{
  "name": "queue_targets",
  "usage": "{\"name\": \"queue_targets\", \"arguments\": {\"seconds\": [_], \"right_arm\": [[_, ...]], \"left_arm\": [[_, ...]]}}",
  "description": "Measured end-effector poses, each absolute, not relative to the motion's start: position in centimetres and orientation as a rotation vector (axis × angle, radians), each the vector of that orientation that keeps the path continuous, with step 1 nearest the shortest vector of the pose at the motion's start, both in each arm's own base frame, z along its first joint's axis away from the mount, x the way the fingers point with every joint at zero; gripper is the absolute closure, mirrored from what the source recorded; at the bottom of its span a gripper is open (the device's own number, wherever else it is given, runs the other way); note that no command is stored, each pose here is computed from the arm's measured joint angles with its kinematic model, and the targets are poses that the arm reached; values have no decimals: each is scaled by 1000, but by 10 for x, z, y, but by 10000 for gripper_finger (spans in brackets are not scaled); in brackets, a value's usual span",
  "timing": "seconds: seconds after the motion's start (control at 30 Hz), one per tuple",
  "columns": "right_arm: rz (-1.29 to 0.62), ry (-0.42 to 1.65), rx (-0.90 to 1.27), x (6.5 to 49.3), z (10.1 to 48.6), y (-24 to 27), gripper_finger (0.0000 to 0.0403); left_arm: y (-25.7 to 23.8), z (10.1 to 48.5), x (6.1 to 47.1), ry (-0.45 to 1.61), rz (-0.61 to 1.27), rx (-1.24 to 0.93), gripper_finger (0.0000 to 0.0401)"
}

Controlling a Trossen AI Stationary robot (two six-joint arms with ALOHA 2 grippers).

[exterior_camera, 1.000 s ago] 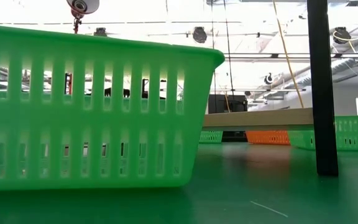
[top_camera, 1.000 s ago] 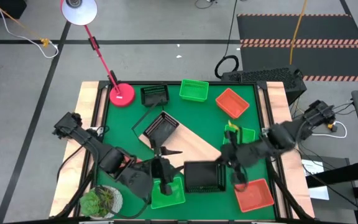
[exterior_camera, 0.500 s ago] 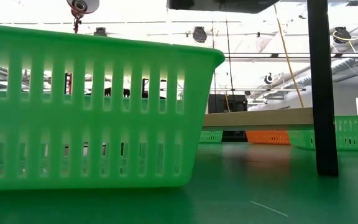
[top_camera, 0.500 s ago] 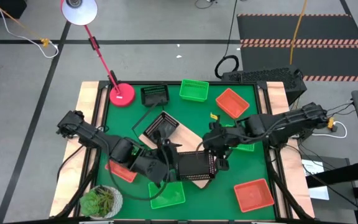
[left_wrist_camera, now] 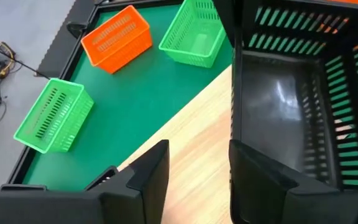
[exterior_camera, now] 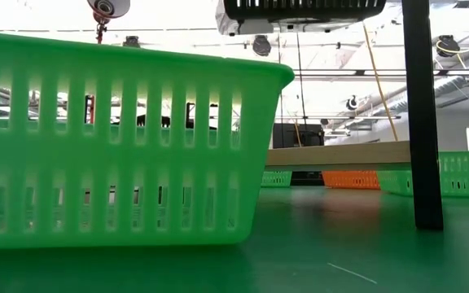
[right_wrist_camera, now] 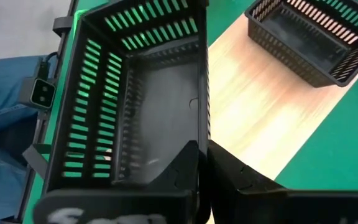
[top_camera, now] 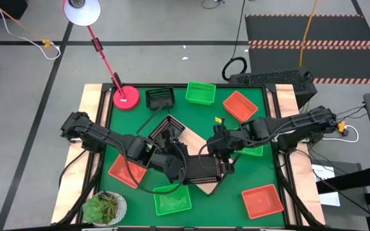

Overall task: Stack baskets on shelf by color
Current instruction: Stack the bottom black bin on the black bin on the shelf

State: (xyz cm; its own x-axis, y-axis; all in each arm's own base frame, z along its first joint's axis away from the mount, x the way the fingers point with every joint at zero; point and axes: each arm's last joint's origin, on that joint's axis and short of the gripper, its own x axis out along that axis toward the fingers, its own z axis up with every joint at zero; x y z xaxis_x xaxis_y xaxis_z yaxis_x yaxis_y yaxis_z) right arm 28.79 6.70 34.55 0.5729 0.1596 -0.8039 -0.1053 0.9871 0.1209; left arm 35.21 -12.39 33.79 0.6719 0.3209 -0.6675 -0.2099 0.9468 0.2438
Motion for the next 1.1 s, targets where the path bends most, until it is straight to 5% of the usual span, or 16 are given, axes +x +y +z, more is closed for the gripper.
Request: {"name": "queue_targets", "arguments": {"seconds": [0.27, 0.83, 1.1], "right_arm": [[151, 943, 55, 288, 346, 62, 390], [156, 914, 43, 290, 348, 63, 390], [165, 878, 32, 293, 350, 63, 390]], "left_arm": [[-130, 345, 349, 751, 279, 144, 265], [-133, 338, 350, 789, 261, 160, 257], [-133, 337, 349, 795, 265, 164, 342]]}}
